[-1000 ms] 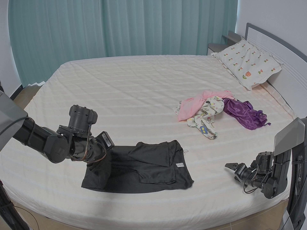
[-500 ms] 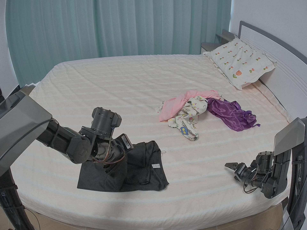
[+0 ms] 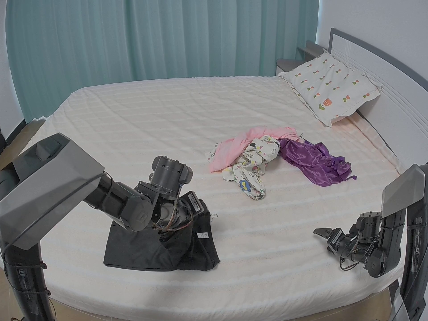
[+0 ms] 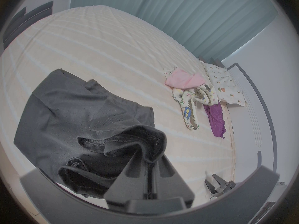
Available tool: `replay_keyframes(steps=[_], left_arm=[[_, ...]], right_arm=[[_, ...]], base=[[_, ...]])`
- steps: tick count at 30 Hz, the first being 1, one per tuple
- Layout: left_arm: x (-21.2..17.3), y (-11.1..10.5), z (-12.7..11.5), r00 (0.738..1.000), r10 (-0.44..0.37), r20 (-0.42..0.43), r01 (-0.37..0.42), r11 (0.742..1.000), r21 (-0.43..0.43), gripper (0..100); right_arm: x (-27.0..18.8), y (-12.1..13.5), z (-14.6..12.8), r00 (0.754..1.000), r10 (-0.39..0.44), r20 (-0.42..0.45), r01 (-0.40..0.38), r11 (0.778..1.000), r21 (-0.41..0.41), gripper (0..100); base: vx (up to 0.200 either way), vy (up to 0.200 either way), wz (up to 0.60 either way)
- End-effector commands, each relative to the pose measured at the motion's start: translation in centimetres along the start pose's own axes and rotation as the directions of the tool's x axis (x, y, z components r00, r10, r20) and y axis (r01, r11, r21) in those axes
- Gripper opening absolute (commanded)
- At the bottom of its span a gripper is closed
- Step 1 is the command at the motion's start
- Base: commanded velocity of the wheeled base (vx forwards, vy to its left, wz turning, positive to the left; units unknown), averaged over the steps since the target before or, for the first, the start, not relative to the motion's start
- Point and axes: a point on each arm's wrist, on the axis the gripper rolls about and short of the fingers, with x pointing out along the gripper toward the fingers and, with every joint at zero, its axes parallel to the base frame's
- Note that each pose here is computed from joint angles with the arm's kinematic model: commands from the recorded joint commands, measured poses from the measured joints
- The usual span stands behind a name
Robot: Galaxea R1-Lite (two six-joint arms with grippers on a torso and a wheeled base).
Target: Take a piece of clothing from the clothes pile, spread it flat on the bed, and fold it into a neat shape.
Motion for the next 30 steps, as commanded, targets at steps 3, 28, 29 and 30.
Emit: replay_keyframes(steps=[3,28,29,30], left_arm=[[0.8,-0.8,-0.2,1.0,-0.021,0.002,0.021,0.999,-0.046,100],[-5.3,-2.1,2.6,0.982,-0.188,0.017,0.186,0.952,-0.243,100],[-5.2,-1.1,2.6,0.986,-0.165,0.011,0.163,0.954,-0.253,100],[-5.2,-0.8,2.6,0.987,-0.158,0.01,0.156,0.954,-0.255,100]], right_arm=[[0.0,0.1,0.0,1.0,0.009,0.005,-0.009,1.0,-0.005,100],[0.1,0.1,-0.1,1.0,0.006,-0.001,-0.006,1.0,-0.009,100],[0.0,0.1,-0.2,1.0,0.005,-0.002,-0.005,1.0,-0.01,100],[0.1,0.0,-0.2,1.0,0.004,-0.003,-0.004,1.0,-0.01,100]], base=[[0.0,0.0,0.0],[0.0,0.0,0.0],[0.0,0.0,0.0],[0.0,0.0,0.0]])
